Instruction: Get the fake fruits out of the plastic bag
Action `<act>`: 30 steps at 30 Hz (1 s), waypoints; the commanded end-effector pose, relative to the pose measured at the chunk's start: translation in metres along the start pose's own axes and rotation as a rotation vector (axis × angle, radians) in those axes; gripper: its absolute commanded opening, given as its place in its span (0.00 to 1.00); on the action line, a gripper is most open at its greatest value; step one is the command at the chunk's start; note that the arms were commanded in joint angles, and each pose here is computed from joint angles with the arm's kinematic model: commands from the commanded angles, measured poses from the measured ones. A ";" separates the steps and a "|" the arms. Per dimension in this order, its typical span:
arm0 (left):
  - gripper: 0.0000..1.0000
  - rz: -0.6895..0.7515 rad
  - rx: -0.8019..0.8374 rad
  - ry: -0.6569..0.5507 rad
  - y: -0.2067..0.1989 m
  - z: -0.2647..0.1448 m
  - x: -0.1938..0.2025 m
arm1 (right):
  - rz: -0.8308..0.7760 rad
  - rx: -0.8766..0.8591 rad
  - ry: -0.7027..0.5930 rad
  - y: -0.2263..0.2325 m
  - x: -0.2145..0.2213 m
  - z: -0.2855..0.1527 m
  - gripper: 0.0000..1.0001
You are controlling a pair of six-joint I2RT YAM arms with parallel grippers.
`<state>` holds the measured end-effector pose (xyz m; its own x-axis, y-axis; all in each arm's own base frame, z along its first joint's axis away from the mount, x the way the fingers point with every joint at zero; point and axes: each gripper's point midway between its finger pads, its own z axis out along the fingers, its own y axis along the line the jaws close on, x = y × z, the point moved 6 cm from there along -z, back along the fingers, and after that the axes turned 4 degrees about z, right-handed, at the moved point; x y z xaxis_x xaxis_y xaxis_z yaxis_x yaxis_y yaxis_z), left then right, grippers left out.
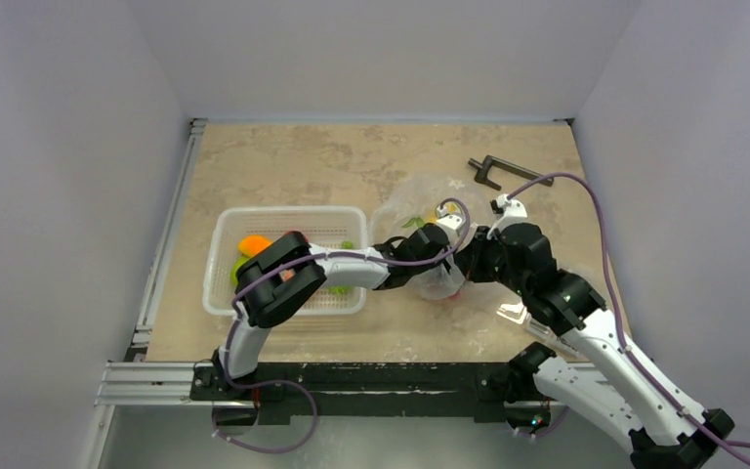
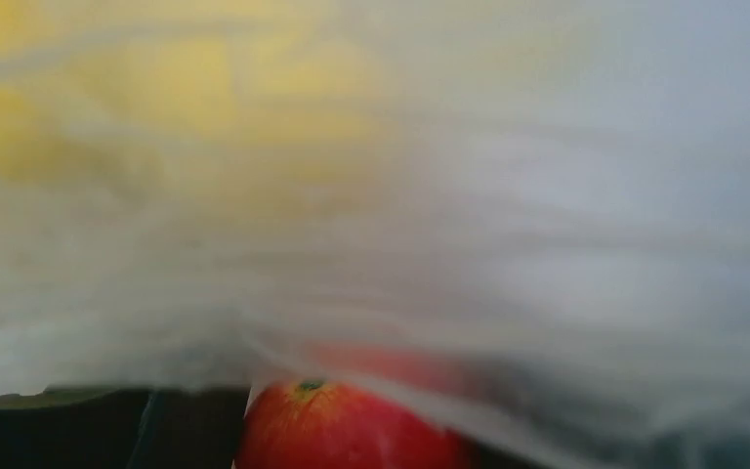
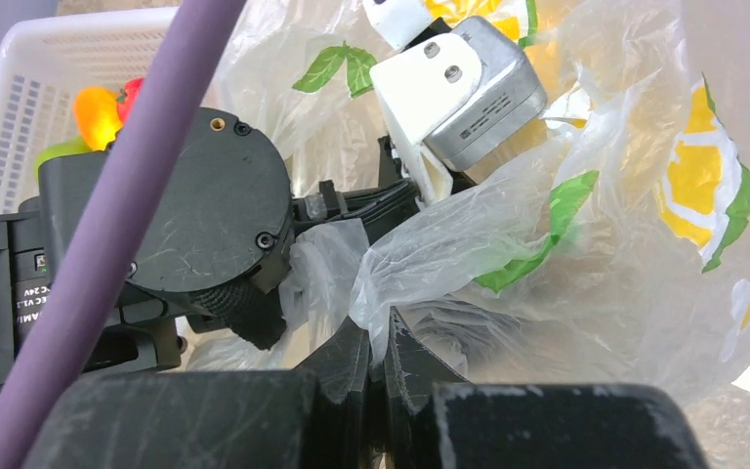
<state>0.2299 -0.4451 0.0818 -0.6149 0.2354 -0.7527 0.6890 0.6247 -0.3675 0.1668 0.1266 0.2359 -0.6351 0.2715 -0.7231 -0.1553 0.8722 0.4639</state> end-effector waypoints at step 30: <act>0.89 0.075 0.015 0.249 -0.002 -0.036 -0.008 | -0.010 -0.021 0.019 0.003 0.003 0.010 0.00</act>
<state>0.2137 -0.4108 0.1031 -0.6518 0.4516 -0.6092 0.7226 0.6135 -0.3184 0.1718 0.1312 0.2296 -0.6532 0.2584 -0.7117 -0.1527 0.8757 0.4580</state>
